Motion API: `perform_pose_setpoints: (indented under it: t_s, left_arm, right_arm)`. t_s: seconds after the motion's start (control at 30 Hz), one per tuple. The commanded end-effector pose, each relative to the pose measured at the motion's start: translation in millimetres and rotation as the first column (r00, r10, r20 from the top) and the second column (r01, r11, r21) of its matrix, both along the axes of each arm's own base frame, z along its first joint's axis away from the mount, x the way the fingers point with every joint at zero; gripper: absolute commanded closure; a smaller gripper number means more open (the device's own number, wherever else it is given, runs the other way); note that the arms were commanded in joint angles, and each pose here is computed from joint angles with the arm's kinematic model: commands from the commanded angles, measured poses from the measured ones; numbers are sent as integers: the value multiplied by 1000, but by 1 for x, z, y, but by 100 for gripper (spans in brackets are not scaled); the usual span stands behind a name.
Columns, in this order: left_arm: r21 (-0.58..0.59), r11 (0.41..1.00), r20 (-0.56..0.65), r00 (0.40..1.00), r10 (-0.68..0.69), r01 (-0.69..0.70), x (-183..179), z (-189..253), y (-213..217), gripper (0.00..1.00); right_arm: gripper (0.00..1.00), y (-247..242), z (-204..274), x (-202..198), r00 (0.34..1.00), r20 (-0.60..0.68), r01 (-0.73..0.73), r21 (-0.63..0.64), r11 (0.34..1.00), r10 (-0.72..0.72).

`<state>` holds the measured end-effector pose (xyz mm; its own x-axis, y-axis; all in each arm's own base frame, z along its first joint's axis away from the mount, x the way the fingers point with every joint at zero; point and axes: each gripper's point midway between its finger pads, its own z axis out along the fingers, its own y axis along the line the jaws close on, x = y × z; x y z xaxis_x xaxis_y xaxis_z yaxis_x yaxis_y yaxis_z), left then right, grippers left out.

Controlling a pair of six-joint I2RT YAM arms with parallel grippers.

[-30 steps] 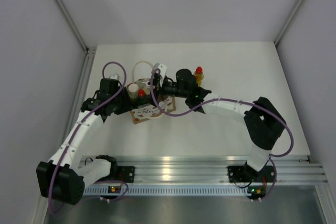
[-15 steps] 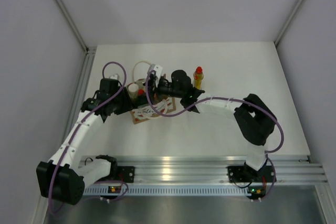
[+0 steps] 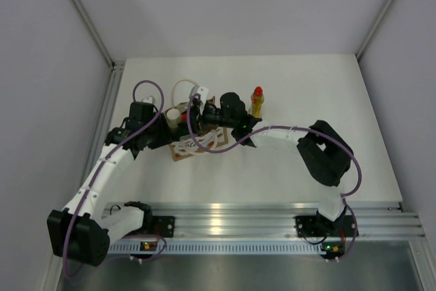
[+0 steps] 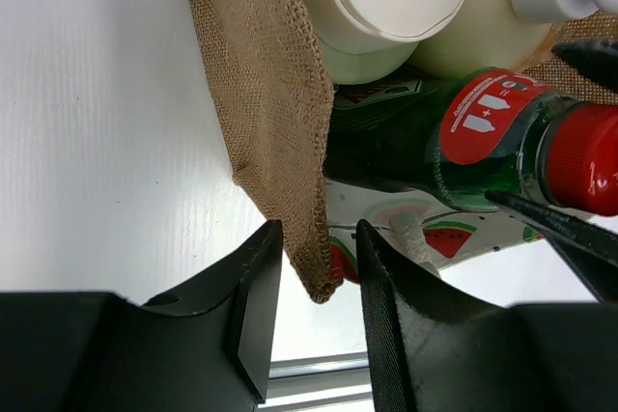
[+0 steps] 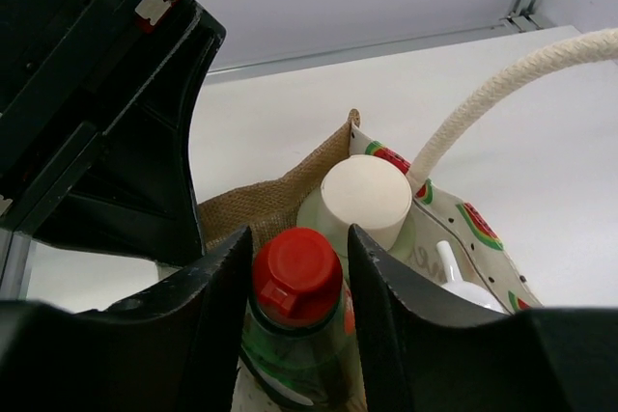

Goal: Take the personal care products out of the canvas bag

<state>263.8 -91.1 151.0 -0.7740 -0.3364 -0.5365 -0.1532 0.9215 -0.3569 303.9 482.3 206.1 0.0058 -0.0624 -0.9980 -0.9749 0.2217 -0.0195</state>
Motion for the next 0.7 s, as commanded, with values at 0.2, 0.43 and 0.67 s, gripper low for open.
perform_pose_setpoints:
  t_s: [0.2, 0.43, 0.67]
  left_arm:
    - [-2, 1000, 14, 1000, -21, 21, -3, 2, -2, 59]
    - [-1, 1000, 17, 1000, -18, 18, -3, 3, -1, 59]
    - [-2, 1000, 17, 1000, -17, 17, -3, 3, -1, 59]
  right_arm:
    - [80, 17, 31, -10, 994, 84, -74, 82, 994, 67]
    - [100, 21, 39, -15, 994, 80, -79, 103, 992, 71]
    - [100, 29, 62, -11, 996, 84, -40, 118, 992, 31]
